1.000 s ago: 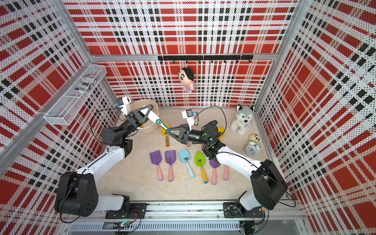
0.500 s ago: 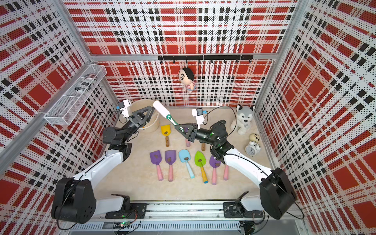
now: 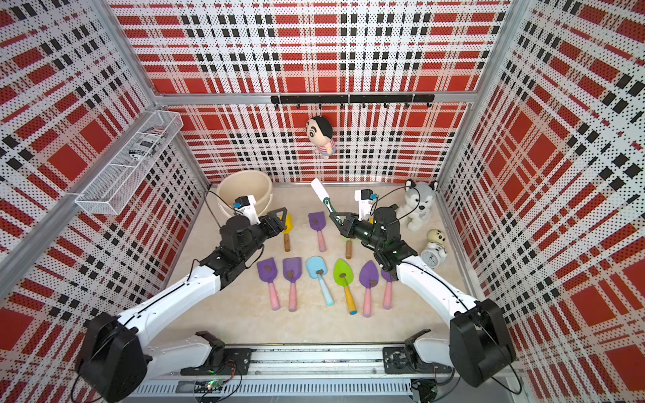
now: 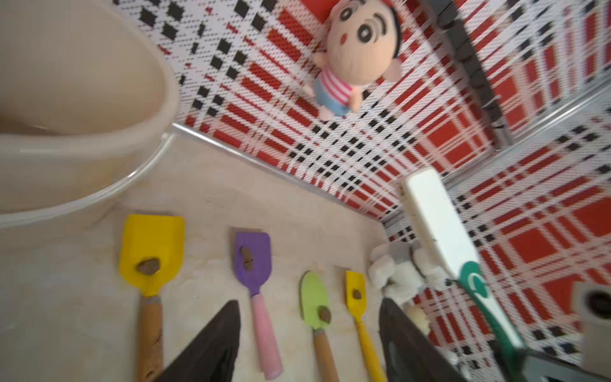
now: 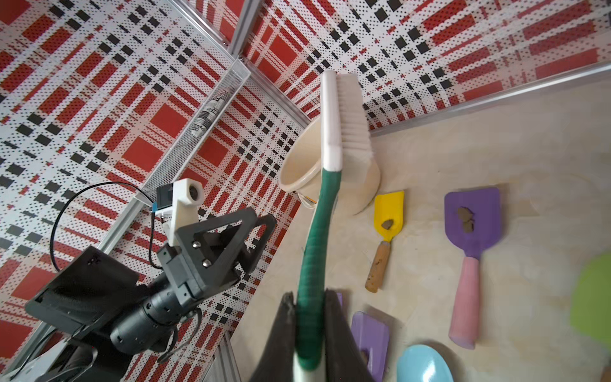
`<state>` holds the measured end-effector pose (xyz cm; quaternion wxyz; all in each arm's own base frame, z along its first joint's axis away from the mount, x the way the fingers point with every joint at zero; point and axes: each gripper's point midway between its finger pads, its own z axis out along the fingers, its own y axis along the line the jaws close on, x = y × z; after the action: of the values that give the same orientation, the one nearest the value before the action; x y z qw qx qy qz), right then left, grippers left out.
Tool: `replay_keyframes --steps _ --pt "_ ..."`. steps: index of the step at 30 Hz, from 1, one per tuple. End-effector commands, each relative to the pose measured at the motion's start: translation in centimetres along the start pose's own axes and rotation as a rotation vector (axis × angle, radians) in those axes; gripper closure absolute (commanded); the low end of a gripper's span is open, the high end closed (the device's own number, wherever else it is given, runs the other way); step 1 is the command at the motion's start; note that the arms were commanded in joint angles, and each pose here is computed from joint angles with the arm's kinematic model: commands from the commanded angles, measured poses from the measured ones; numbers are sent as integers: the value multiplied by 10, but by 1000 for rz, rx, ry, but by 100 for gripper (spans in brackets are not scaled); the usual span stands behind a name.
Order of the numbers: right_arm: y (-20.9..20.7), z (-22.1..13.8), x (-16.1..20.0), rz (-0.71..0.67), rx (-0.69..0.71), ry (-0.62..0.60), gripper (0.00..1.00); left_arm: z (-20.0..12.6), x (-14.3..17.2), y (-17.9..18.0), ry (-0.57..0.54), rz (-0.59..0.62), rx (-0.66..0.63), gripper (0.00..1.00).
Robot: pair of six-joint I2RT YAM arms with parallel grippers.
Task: Brush the soil off the hand trowel and place it into the bucket
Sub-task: Pick up the hand trowel from the center of the board.
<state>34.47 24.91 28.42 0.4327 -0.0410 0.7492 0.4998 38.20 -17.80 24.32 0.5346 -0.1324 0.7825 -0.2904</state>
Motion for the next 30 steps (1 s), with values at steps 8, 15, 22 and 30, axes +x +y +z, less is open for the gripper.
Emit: replay_keyframes --steps 8,15,22,30 --pt "-19 -7 14 11 72 12 100 49 73 85 100 128 -373 31" --pt "-19 -11 17 -3 93 29 100 74 95 111 146 124 -423 30" --pt "-17 -13 14 -10 97 28 100 89 108 127 180 161 -478 37" --pt "-16 -13 13 -11 97 26 100 96 131 139 255 199 -507 44"
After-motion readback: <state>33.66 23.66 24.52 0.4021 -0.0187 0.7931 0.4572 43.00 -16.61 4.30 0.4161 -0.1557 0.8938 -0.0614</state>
